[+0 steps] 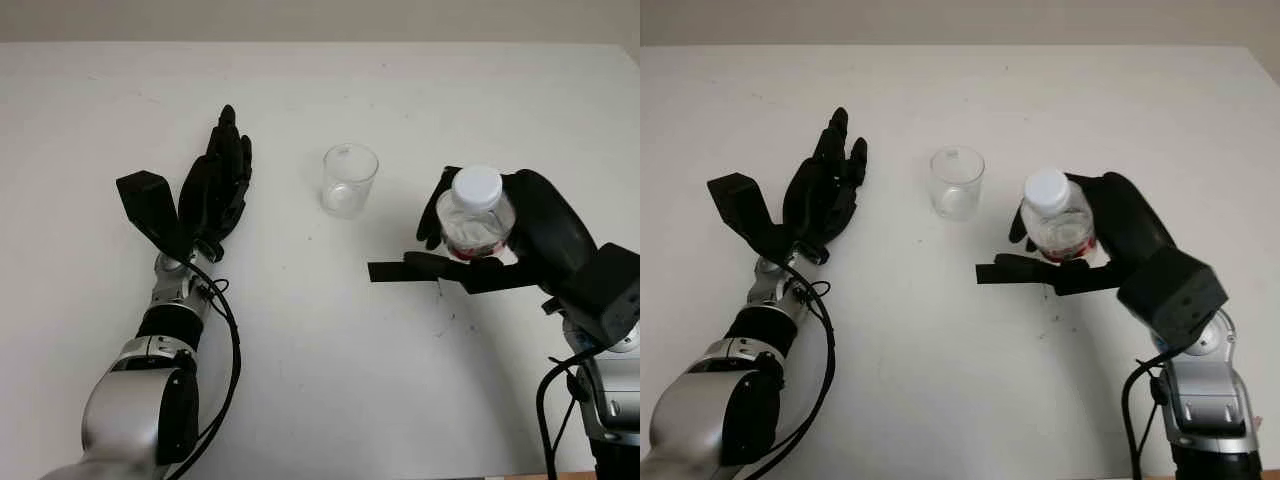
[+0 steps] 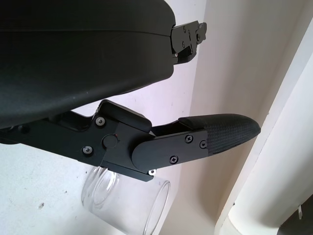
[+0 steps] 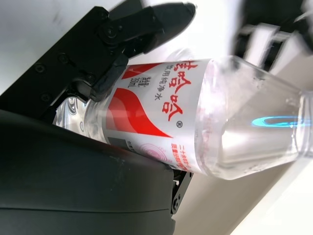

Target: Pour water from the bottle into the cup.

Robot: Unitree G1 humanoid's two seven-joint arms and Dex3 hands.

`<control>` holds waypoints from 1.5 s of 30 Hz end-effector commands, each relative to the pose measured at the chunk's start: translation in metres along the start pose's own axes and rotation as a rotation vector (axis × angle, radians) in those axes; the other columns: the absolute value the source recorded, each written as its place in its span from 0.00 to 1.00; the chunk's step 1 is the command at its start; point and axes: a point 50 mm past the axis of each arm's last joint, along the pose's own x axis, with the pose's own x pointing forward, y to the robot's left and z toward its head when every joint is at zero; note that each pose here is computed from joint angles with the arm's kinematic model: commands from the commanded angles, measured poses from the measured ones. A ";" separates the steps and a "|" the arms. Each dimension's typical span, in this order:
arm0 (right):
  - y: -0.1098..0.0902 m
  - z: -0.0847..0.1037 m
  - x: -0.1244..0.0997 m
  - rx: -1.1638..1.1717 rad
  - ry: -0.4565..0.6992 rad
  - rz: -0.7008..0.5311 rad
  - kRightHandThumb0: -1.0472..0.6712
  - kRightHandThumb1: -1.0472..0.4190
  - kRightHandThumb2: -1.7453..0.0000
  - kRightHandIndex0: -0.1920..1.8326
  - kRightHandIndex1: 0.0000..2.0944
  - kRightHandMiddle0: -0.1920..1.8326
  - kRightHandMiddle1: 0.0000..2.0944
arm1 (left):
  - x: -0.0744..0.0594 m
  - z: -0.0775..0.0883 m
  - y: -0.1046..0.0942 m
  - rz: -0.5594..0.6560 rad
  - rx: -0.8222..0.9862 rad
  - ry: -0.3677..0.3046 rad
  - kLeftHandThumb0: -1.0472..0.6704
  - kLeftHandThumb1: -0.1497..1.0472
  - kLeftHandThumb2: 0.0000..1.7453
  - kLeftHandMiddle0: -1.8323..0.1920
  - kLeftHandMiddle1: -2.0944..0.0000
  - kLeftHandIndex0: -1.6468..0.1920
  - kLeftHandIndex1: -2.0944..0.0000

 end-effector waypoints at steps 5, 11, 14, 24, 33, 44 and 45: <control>-0.002 0.000 0.019 -0.231 0.041 -0.122 0.53 0.01 0.92 0.68 1.00 0.60 1.00 | -0.001 -0.001 -0.001 -0.007 0.015 0.003 0.13 1.00 0.35 1.00 1.00 1.00 1.00; -0.003 -0.009 0.050 -0.441 0.071 -0.204 0.54 0.02 0.93 0.64 1.00 0.55 1.00 | -0.002 -0.002 -0.001 -0.017 0.005 0.000 0.13 1.00 0.35 1.00 1.00 1.00 1.00; -0.007 -0.013 0.067 -0.493 0.091 -0.204 0.52 0.02 0.92 0.65 1.00 0.54 1.00 | -0.003 -0.003 -0.001 -0.013 -0.001 -0.003 0.13 1.00 0.35 1.00 1.00 1.00 1.00; -0.013 -0.011 0.107 -0.515 0.116 -0.163 0.49 0.01 0.94 0.70 1.00 0.55 1.00 | -0.006 -0.006 0.001 0.004 -0.022 0.000 0.14 1.00 0.35 1.00 1.00 1.00 1.00; -0.013 -0.011 0.119 -0.526 0.101 -0.134 0.49 0.01 0.94 0.74 1.00 0.62 1.00 | -0.007 -0.008 0.001 0.005 -0.022 0.007 0.13 1.00 0.35 1.00 1.00 1.00 1.00; -0.017 -0.003 0.127 -0.591 0.115 -0.110 0.48 0.04 0.88 0.73 1.00 0.57 1.00 | -0.007 -0.009 -0.001 0.010 -0.028 0.009 0.13 1.00 0.33 1.00 1.00 1.00 1.00; -0.018 -0.001 0.128 -0.600 0.114 -0.116 0.48 0.04 0.88 0.71 1.00 0.55 1.00 | -0.007 -0.009 -0.001 0.013 -0.027 0.009 0.13 1.00 0.33 1.00 1.00 1.00 1.00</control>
